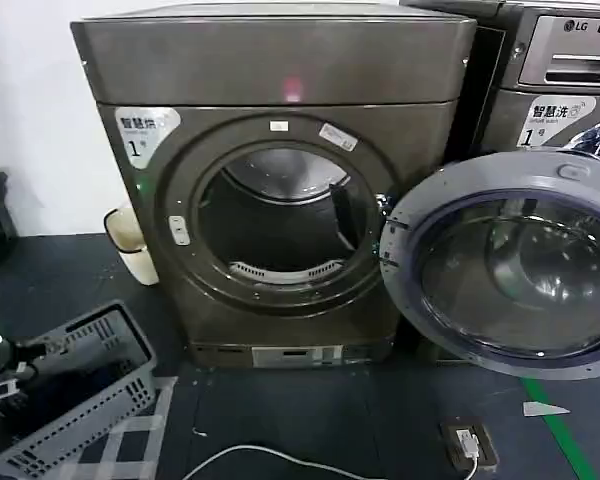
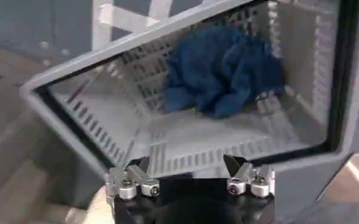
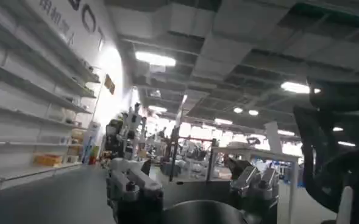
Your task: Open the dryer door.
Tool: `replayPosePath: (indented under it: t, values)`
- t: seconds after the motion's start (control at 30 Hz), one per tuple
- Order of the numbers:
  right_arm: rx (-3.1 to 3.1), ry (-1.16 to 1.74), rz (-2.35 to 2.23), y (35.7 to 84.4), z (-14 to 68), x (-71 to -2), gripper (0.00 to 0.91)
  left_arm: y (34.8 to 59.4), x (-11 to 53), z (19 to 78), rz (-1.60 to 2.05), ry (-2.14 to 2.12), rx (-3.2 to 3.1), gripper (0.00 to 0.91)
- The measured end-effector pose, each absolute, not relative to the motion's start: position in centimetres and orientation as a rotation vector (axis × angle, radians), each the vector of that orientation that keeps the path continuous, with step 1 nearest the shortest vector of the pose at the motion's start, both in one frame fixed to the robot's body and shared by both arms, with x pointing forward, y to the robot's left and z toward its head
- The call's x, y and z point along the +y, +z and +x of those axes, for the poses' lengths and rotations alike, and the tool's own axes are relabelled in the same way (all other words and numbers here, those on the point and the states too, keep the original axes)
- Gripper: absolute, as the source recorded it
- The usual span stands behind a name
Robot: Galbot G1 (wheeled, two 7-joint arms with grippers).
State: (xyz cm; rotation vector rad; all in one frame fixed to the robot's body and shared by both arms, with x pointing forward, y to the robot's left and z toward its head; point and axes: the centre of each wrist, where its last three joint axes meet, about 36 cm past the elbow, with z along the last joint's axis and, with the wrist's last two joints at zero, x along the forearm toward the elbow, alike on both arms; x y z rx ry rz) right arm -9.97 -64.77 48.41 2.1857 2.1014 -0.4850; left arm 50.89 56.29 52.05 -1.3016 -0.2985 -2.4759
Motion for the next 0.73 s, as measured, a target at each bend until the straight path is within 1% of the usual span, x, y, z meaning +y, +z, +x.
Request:
replayPosePath:
  t: [0.13,0.73]
  values:
    - [2.103,-0.499,2.172,48.3,-10.2,-64.8,0.907,50.9,57.0,50.8,-1.317,-2.441,-0.31,0.907]
    - [2.026,-0.423,2.317,47.5,-11.9,-64.9,0.907,50.6,57.6,50.3,-1.327,-2.419,-0.304,0.907]
